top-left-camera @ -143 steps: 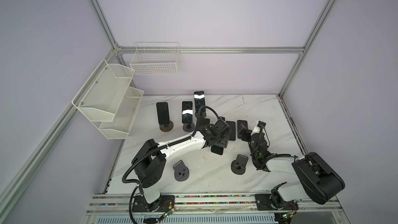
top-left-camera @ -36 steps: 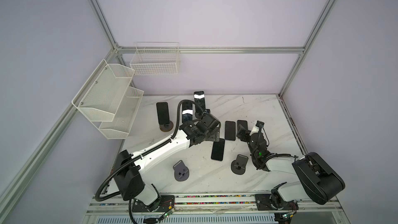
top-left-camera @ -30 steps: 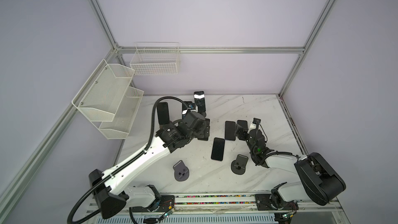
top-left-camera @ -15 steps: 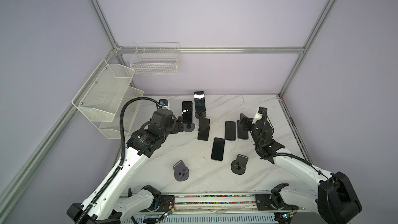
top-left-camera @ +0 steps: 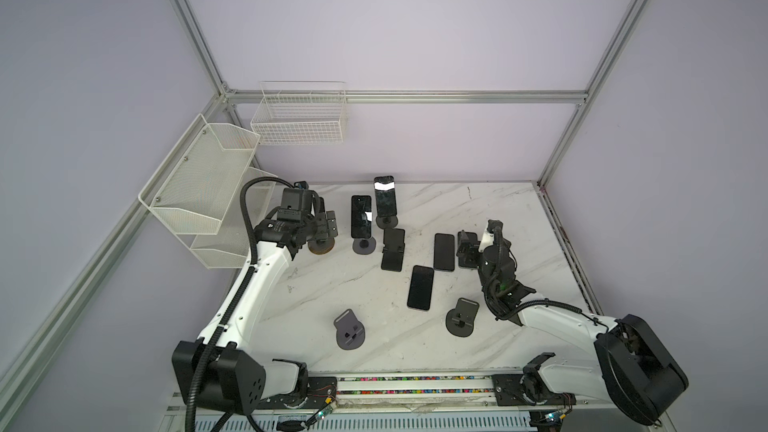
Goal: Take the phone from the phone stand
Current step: 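Lower the left gripper over the black phone on the wooden-ringed stand and close it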
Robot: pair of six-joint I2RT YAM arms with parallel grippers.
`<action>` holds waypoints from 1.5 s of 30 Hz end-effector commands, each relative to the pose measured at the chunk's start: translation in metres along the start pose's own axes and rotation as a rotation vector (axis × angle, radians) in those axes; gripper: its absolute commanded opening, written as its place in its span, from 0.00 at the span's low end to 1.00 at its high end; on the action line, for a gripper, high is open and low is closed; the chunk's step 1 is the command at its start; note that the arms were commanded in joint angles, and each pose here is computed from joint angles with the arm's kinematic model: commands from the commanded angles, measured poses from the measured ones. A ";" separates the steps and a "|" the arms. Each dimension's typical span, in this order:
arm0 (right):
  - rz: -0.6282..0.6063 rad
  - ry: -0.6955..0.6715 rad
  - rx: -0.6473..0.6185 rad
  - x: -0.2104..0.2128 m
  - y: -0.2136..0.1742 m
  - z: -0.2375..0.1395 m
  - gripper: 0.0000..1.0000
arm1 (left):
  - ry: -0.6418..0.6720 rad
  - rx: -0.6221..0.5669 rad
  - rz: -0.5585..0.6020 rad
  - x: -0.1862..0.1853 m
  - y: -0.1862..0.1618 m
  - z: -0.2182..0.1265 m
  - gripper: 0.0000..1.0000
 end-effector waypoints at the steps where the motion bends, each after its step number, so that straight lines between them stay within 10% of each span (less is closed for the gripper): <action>1: -0.003 0.033 -0.040 0.012 0.013 0.006 0.97 | -0.059 -0.145 0.021 0.002 0.043 -0.018 1.00; 45: 0.117 0.075 -0.126 -0.018 0.025 0.038 0.97 | -0.033 -0.166 0.074 0.013 0.067 0.040 1.00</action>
Point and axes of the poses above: each gripper's point midway between its finger pads, its own z axis out along the fingers, its own x axis along the line the jaws close on, y = z × x, the point moved 6 cm from there along -z, back along the fingers, and after that the axes turned 9 degrees about z, right-handed, at the moved point
